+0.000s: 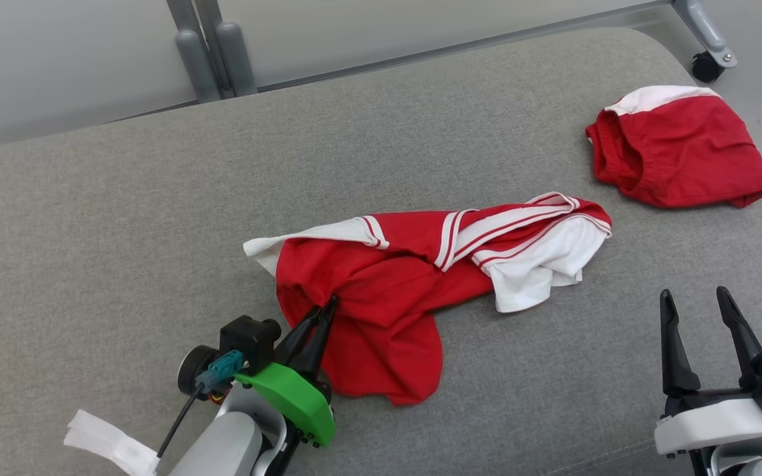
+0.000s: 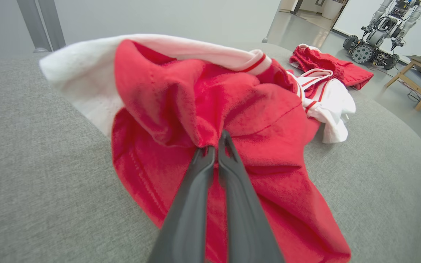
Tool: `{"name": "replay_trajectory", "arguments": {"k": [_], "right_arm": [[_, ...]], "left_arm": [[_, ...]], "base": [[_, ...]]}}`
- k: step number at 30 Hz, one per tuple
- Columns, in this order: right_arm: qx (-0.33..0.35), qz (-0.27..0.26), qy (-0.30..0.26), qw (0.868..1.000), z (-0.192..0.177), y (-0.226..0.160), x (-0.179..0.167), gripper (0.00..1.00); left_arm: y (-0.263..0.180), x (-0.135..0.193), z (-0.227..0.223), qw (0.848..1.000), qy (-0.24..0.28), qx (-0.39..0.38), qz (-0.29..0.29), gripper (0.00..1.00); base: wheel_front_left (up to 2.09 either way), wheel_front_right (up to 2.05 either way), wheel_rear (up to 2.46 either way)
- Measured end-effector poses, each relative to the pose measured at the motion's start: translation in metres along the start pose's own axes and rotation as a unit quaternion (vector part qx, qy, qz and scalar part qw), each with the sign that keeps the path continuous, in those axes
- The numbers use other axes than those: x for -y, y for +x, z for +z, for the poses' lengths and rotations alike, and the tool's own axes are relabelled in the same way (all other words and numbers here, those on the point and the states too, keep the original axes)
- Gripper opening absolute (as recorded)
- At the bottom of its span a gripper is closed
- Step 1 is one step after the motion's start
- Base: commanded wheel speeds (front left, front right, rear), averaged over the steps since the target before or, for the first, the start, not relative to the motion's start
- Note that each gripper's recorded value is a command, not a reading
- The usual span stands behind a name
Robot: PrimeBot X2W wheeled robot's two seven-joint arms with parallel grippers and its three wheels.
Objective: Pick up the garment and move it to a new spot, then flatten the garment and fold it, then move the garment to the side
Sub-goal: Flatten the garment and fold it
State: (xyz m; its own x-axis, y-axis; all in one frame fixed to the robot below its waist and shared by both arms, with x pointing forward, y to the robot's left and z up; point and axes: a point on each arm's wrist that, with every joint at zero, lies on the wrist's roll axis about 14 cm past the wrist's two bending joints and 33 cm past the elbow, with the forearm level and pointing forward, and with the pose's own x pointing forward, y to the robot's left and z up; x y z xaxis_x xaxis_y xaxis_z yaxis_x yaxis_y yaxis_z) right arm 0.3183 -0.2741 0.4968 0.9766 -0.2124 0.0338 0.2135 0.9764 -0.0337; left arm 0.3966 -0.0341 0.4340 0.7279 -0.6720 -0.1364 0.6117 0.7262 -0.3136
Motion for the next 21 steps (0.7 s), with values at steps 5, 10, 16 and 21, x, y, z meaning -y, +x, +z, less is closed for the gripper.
{"name": "replay_trajectory", "arguments": {"k": [5,10,16,21], "right_arm": [[0.001,-0.001,0.006,1.0,0.0,-0.005,0.0,1.0],[-0.008,-0.003,0.01,1.0,-0.006,-0.014,0.002,1.0],[-0.014,0.024,0.021,0.999,-0.011,-0.013,-0.017,1.0],[-0.014,0.043,0.026,0.999,-0.012,-0.01,-0.03,1.0]], "left_arm": [[-0.009,0.009,0.014,0.999,0.022,0.02,-0.015,0.0],[-0.037,0.052,0.007,0.998,-0.019,0.006,-0.052,0.0],[-0.084,0.096,-0.011,0.981,-0.16,-0.07,-0.08,0.0],[-0.111,0.118,-0.033,0.955,-0.241,-0.141,-0.097,0.0]], "base": [[0.0,0.0,0.0],[0.0,0.0,0.0],[0.0,0.0,0.0],[0.0,0.0,0.0]]}}
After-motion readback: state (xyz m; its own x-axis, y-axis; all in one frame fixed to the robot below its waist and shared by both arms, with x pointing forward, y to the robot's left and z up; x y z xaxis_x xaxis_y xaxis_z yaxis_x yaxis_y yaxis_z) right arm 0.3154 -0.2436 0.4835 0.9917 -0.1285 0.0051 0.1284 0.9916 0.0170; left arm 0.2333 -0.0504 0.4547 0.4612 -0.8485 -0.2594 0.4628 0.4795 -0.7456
